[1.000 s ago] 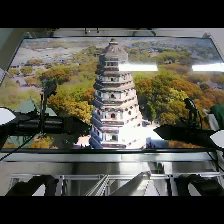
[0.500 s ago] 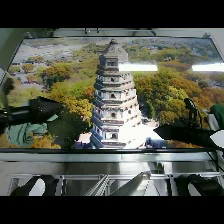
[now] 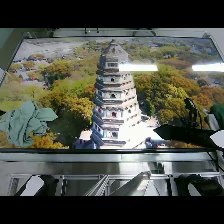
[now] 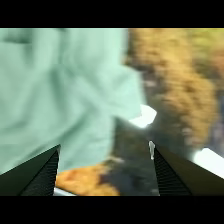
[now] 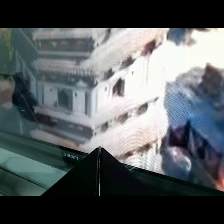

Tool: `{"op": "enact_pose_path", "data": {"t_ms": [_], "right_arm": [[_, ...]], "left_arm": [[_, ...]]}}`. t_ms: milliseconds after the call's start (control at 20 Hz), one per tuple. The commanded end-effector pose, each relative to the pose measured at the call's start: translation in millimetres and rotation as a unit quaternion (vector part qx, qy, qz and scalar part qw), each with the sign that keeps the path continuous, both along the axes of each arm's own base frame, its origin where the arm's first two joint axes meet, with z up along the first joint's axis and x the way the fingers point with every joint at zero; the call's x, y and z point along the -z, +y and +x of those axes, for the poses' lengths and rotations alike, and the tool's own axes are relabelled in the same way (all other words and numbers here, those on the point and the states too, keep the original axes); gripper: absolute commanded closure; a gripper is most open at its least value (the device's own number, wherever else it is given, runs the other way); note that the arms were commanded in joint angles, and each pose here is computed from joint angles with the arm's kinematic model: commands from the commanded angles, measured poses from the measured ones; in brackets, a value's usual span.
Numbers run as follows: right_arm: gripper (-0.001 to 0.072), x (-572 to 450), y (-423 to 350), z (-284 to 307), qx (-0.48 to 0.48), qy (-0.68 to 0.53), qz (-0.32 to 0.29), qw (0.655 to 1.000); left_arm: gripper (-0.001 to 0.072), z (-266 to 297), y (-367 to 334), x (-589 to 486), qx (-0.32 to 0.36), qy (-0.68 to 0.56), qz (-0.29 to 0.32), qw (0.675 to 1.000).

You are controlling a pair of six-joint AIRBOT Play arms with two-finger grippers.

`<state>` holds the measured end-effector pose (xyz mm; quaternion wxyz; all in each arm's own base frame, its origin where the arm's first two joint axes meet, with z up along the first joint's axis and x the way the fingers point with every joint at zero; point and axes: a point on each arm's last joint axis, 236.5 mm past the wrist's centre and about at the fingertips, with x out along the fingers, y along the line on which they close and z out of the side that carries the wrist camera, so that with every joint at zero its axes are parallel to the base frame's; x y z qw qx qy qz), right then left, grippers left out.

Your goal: Fold the shirts.

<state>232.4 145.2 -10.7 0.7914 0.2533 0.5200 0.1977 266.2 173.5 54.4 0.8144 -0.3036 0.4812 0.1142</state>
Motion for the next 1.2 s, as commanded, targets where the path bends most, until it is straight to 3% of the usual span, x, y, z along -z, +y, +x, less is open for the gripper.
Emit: {"op": "enact_pose_path", "data": {"t_ms": [0,550,600,750,900,1000,1050,1150], "right_arm": [[0.0694,0,0,0,-0.001,0.0,0.0,1.0],[0.0694,0,0,0,-0.001,0.0,0.0,1.0],[0.0694,0,0,0,-0.001,0.0,0.0,1.0],[0.0694,0,0,0,0.0,0.0,0.0,1.0],[0.0694,0,0,0,-0.001,0.0,0.0,1.0],[0.0694,0,0,0,-0.001,0.0,0.0,1.0],[0.0694,0,0,0,-0.001,0.0,0.0,1.0],[0.0694,0,0,0,-0.001,0.0,0.0,1.0]], "left_arm": [[0.0089,-16,52,41,-0.022,0.08,0.019,0.996],[0.0092,5,76,144,0.03,0.163,-0.114,0.98],[0.0148,4,73,148,0.036,0.17,-0.128,0.976],[0.0708,17,48,140,0.082,0.139,-0.194,0.968],[0.0706,42,29,118,0.094,0.086,-0.223,0.967],[0.0706,90,0,58,0.113,-0.032,-0.258,0.959],[0.0706,120,-30,2,0.148,-0.129,-0.286,0.938],[0.0704,149,-107,-121,0.239,-0.291,-0.342,0.861]]}}
